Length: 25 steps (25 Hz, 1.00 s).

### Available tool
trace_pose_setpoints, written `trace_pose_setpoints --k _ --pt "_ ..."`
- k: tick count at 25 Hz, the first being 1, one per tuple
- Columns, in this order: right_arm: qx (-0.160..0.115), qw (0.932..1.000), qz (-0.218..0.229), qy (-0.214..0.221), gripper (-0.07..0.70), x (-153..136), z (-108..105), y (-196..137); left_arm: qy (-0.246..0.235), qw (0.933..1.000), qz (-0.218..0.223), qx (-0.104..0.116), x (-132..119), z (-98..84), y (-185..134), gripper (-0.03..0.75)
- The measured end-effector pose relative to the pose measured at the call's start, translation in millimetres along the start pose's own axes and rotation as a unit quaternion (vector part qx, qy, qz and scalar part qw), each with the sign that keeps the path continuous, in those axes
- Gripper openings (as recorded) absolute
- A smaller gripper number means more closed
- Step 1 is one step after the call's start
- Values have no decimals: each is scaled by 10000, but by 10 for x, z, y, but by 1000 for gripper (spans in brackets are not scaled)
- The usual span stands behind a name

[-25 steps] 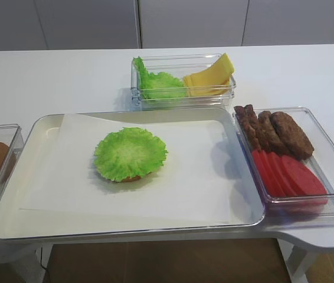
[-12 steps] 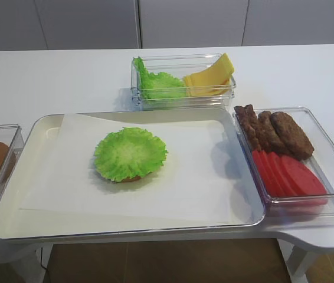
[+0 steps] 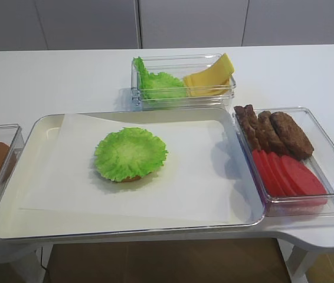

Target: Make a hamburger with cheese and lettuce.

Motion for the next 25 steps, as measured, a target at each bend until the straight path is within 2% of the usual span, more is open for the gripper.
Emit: trace_pose_setpoints --k 5,12,25 --pt "19 10000 -2 44 416 0 12 1 0 10000 0 0 0 0 0 403" --pt "-29 9996 295 40 416 -172 -23 -179 0 10000 0 0 0 0 0 403" --pt "-44 9999 86 -56 416 -390 -91 -273 0 10000 0 0 0 0 0 403"
Point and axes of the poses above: a point on each arm's last joint axis where the gripper is mounted, x pointing back along that axis away from the gripper, z along the wrist's bending axis when the last joint is at zero, y = z × x, the point moved 4 cm from there along -x, pointing out along that axis toward the gripper, and after that the axes turned 3 degrees about -x, right-handed, at the moved point
